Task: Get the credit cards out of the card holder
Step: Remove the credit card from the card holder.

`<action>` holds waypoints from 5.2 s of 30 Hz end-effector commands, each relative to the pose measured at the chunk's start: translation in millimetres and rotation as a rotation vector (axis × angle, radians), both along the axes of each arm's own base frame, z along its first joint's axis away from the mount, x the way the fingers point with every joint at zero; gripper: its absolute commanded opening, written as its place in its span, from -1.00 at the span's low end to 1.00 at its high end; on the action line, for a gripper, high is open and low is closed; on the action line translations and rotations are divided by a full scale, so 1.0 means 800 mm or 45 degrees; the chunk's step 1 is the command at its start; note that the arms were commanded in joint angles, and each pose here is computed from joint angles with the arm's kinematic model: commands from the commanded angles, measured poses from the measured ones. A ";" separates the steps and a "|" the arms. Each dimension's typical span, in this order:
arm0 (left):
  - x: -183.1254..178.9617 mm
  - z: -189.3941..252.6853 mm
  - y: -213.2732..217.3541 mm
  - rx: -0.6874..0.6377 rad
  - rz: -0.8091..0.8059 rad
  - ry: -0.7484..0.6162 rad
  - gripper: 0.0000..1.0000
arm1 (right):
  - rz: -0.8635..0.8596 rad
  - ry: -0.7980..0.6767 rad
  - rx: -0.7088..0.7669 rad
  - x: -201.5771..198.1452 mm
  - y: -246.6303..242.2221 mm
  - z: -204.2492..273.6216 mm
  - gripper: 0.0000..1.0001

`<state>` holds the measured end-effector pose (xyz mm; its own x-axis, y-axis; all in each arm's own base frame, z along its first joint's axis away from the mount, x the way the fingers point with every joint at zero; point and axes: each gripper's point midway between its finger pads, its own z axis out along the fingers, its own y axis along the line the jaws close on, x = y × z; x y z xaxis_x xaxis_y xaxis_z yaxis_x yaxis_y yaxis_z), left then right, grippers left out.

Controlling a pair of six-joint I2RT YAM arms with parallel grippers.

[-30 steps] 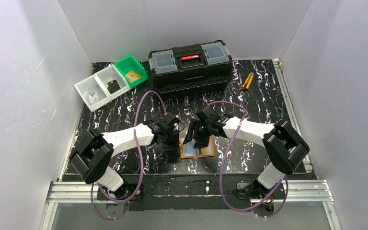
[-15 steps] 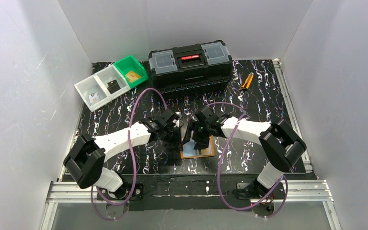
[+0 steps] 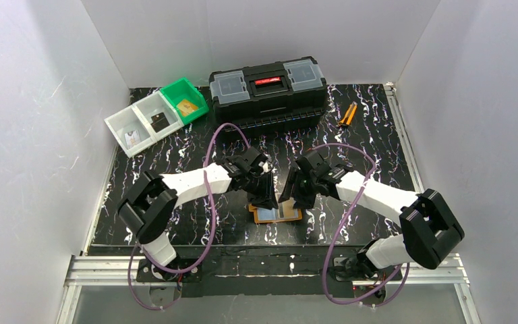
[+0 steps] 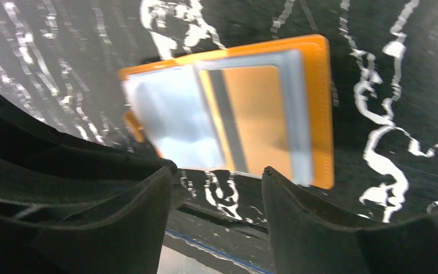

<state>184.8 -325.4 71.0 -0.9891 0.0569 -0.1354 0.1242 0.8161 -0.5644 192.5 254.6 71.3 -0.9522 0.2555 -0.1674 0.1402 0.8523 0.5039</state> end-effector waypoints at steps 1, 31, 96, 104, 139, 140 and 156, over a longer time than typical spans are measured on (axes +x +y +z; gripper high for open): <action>0.007 0.001 -0.021 -0.066 0.031 0.034 -0.44 | 0.020 0.008 -0.102 -0.008 -0.024 -0.013 0.21; 0.010 -0.052 -0.009 -0.042 0.064 0.125 -0.49 | 0.098 0.085 -0.241 -0.010 -0.025 -0.054 -0.45; 0.012 -0.050 0.052 -0.060 0.126 0.141 -0.79 | 0.075 0.242 -0.299 -0.037 -0.036 -0.092 -0.88; 0.015 -0.047 0.051 -0.082 0.123 0.135 -0.67 | 0.081 0.248 -0.295 -0.037 -0.034 -0.094 -0.88; 0.027 -0.050 0.035 -0.280 0.184 0.196 -1.00 | 0.082 0.269 -0.316 -0.041 -0.039 -0.099 -0.88; 0.027 -0.051 0.037 -0.281 0.190 0.200 -1.00 | 0.082 0.269 -0.319 -0.041 -0.040 -0.100 -0.88; 0.031 -0.051 0.068 -0.279 0.224 0.192 -1.00 | 0.071 0.285 -0.325 -0.047 -0.045 -0.103 -0.88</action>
